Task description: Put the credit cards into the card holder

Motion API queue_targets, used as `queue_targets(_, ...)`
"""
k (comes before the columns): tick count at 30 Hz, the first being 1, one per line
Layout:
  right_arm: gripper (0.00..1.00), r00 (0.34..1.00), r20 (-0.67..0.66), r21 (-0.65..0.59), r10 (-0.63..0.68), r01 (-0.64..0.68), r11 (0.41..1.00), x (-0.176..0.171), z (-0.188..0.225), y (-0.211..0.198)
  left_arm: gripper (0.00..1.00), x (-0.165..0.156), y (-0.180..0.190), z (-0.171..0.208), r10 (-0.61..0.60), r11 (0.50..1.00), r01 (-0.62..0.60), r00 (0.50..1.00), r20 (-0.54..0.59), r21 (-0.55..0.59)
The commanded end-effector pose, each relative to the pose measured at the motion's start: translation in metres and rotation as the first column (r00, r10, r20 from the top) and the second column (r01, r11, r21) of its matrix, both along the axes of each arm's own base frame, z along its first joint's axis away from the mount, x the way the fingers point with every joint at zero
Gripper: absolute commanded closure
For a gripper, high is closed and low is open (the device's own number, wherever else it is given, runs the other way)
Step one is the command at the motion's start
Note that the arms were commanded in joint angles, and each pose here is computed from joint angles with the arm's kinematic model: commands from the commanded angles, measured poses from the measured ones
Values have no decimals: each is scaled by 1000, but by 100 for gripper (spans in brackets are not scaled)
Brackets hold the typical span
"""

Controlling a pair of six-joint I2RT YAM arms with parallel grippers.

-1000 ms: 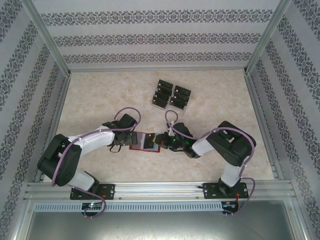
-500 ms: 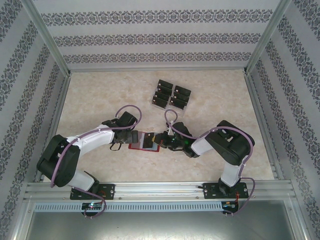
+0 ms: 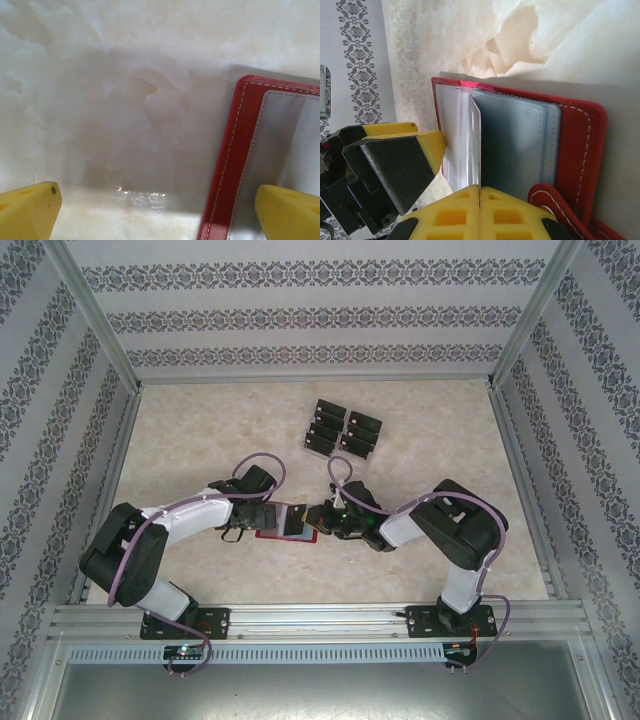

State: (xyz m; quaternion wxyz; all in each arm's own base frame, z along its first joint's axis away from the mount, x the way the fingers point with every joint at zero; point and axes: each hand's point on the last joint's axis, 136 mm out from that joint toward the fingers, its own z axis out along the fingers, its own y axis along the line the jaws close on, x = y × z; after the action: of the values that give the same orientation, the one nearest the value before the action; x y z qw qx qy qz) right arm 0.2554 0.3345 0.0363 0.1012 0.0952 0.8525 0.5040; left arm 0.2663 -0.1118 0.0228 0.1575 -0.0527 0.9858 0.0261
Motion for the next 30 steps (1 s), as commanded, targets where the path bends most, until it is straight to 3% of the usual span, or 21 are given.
queue_targets(1, 100, 999, -27, -7, 45, -45, 999, -7, -6, 8, 0, -13, 7, -11, -13, 998, 16, 999, -46, 53)
queue_targets(14, 100, 992, -9, -67, 124, -124, 990, -7, -5, 14, 0, -13, 5, -12, -13, 999, 15, 999, -46, 43)
queue_targets(22, 100, 997, -73, -71, 3, -8, 997, -3, -16, 2, 0, -14, 5, -12, -10, 999, 12, 999, -46, 38)
queue_targets(30, 100, 997, -51, -70, -52, 49, 996, 3, -11, 1, 0, -15, 5, -13, -8, 999, 10, 999, -48, 32)
